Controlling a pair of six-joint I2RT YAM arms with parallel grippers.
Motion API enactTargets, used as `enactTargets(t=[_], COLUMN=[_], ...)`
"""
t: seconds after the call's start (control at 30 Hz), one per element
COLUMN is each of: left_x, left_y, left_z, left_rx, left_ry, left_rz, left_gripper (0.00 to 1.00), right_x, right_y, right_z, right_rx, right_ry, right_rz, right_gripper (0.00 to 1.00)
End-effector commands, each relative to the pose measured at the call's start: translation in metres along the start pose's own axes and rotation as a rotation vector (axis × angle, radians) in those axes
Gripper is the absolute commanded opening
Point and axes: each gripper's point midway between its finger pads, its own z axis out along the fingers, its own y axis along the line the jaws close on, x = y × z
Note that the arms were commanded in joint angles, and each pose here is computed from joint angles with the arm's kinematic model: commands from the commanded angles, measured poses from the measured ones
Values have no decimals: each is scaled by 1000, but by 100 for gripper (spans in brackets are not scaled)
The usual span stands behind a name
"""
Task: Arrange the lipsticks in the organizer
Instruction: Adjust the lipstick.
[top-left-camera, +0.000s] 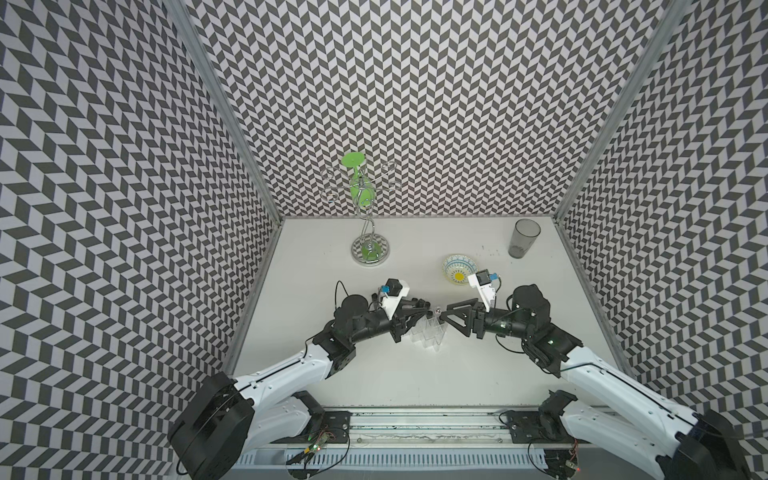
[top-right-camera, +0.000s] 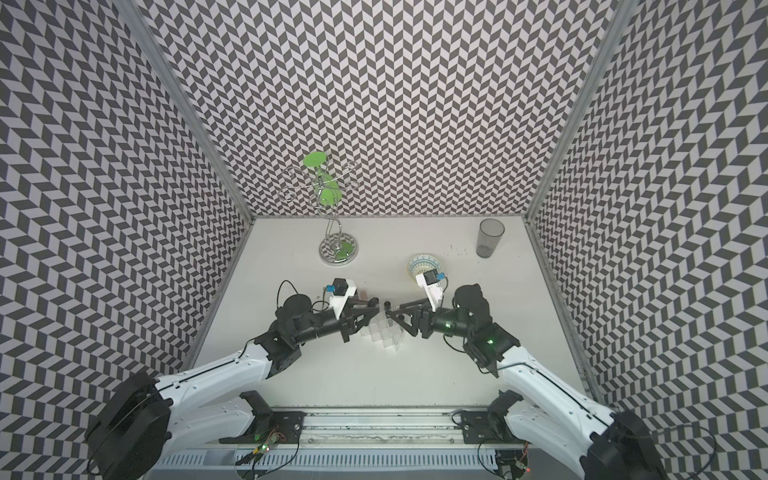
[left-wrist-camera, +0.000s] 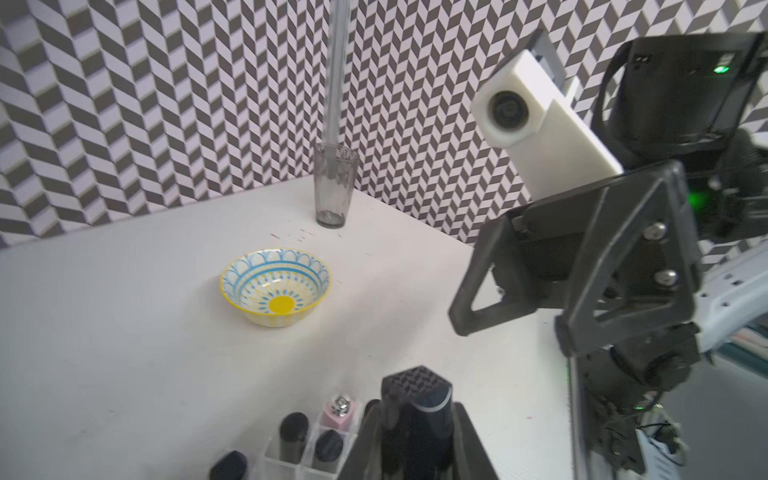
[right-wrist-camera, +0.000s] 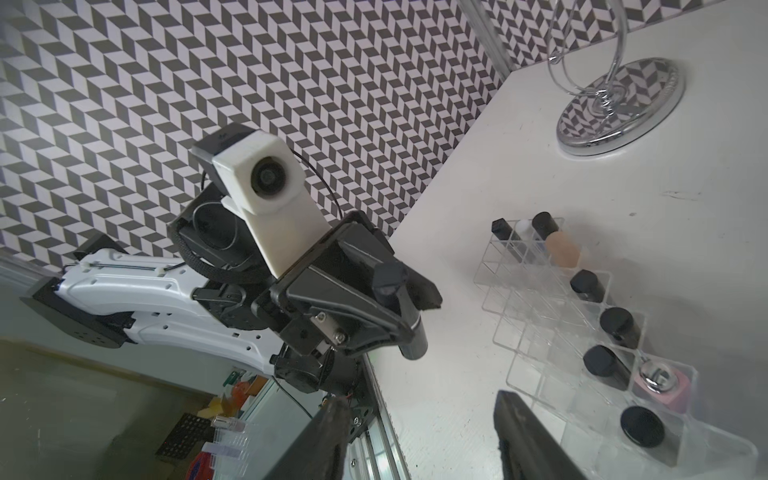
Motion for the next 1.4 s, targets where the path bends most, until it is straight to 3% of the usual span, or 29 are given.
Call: enactTargets(t=[0.0, 0.1, 0.27, 0.5, 0.73, 1.2, 1.3, 1.33, 1.37], left_x=[-15, -20, -10, -5, -7, -4, -4, -3, -3], left_y=[1, 28, 7, 12, 12, 17, 20, 22, 23], left_z=[-5, -8, 3, 3, 3, 0, 0, -1, -2], left_rx=[31, -99, 90, 67, 64, 43, 26, 19, 11], left_ry=[-59, -109, -71, -62, -64, -60, -54, -55, -54], left_rz=[-105, -77, -63, -53, -38, -34, -37, -38, -42], left_gripper=[0, 0, 0, 0, 0, 0, 0, 9, 26], right_x=[-31, -35, -49, -42, -34, -24, -24, -25, -26], right_y=[30, 18, 24, 24, 11, -7, -4, -4, -4], right_z=[10, 15, 28, 56, 79, 94, 97, 98, 98], right_rx=[-106, -61, -115, -193, -137, -68, -61, -58, -53], right_ry=[-77, -102, -125, -46, 7, 56, 55, 52, 49], right_rz=[-147, -149, -200, -199, -189, -171, -179, -181, -182], right_gripper=[59, 60, 59, 54, 53, 19, 18, 17, 17])
